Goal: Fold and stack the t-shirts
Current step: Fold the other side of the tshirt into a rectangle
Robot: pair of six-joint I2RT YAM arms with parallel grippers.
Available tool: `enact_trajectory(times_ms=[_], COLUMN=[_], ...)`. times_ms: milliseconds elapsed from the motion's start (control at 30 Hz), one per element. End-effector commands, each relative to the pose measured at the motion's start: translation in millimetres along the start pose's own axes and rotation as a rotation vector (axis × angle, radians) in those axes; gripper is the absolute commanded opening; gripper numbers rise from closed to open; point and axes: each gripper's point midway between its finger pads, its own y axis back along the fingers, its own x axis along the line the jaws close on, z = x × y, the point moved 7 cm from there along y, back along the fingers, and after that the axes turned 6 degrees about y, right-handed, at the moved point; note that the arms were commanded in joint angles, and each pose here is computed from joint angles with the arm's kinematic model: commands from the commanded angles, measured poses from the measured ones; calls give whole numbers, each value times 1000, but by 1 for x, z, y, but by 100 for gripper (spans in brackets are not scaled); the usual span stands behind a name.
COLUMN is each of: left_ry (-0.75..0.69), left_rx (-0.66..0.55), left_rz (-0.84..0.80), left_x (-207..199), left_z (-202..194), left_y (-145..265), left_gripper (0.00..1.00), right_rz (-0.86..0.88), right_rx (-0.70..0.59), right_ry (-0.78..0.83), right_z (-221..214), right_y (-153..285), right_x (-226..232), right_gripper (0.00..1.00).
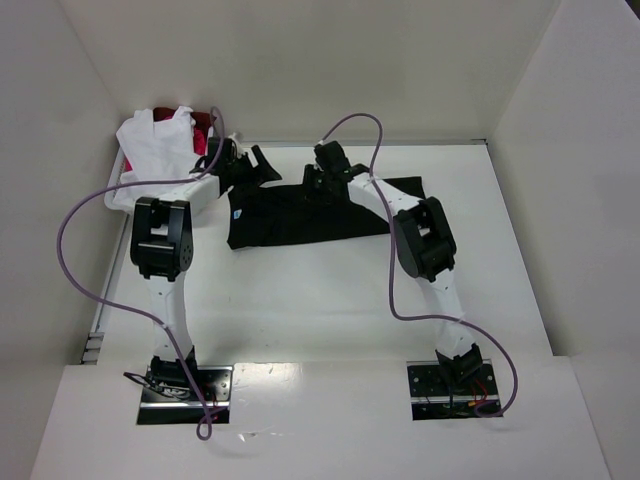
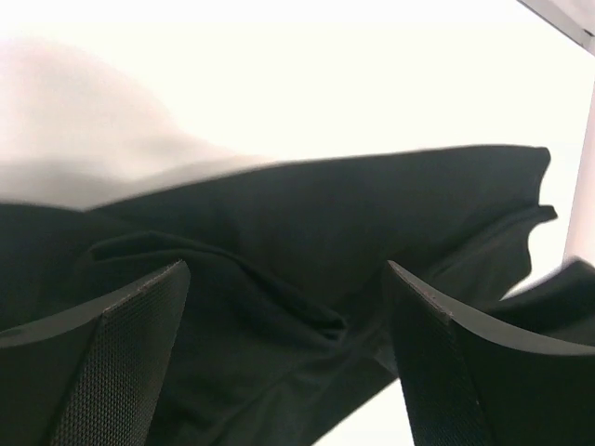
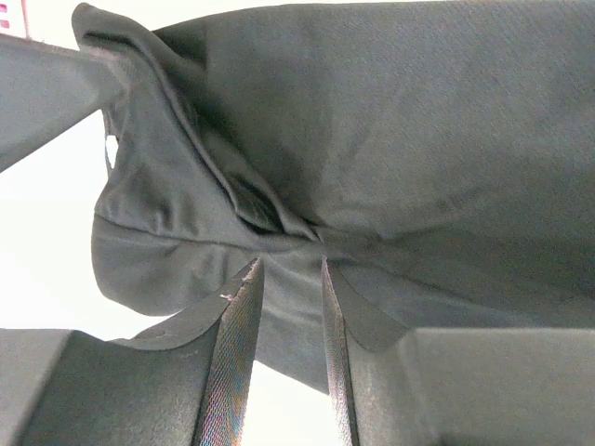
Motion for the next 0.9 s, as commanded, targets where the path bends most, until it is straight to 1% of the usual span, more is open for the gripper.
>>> enact_trajectory(times_ms=[0, 67, 133, 267, 367, 400, 467, 567, 667, 700, 767, 800, 833, 867], left_ry=[1, 12, 7, -11, -12, -27, -32, -76, -122, -146, -168, -187, -189, -185], left_rx=[-31, -18, -8, -24, -14, -22, -31, -77, -109, -139, -153, -190, -193, -186], left_rz=[-2, 23, 55, 92, 114, 107, 99, 60, 11, -13, -34, -64, -67, -61], left_x=[-3, 1, 4, 9, 14, 10, 5, -17, -42, -56, -69, -85, -89, -88], left_z=[10, 10, 7, 8, 4, 6, 8, 22, 33, 40, 43, 49, 47, 43], left_y=[-13, -18, -23, -23, -21, -17, -12, 5, 29, 44, 60, 80, 88, 94], left_gripper=[92, 92, 92, 92, 92, 92, 92, 94, 99, 99, 100, 100, 100, 100], right_rz=[55, 36, 34, 49, 66, 78, 78, 86, 9, -11, -83, -106, -127, -139], right_rx=[-154, -154, -188, -217, -208, -211, -180, -175, -199, -235, -255, -256, -280, -268], right_ry=[35, 26, 23, 30, 32, 35, 30, 31, 21, 41, 57, 69, 98, 118], right_z=[38, 37, 45, 47, 45, 48, 42, 43, 42, 51, 52, 52, 63, 64], right_y=[43, 47, 59, 70, 66, 68, 57, 59, 62, 72, 78, 82, 92, 94], right_x=[23, 15, 15, 18, 19, 22, 18, 20, 11, 9, -4, -6, -19, -27], right_gripper=[37, 37, 40, 42, 42, 42, 42, 42, 52, 63, 75, 83, 100, 100])
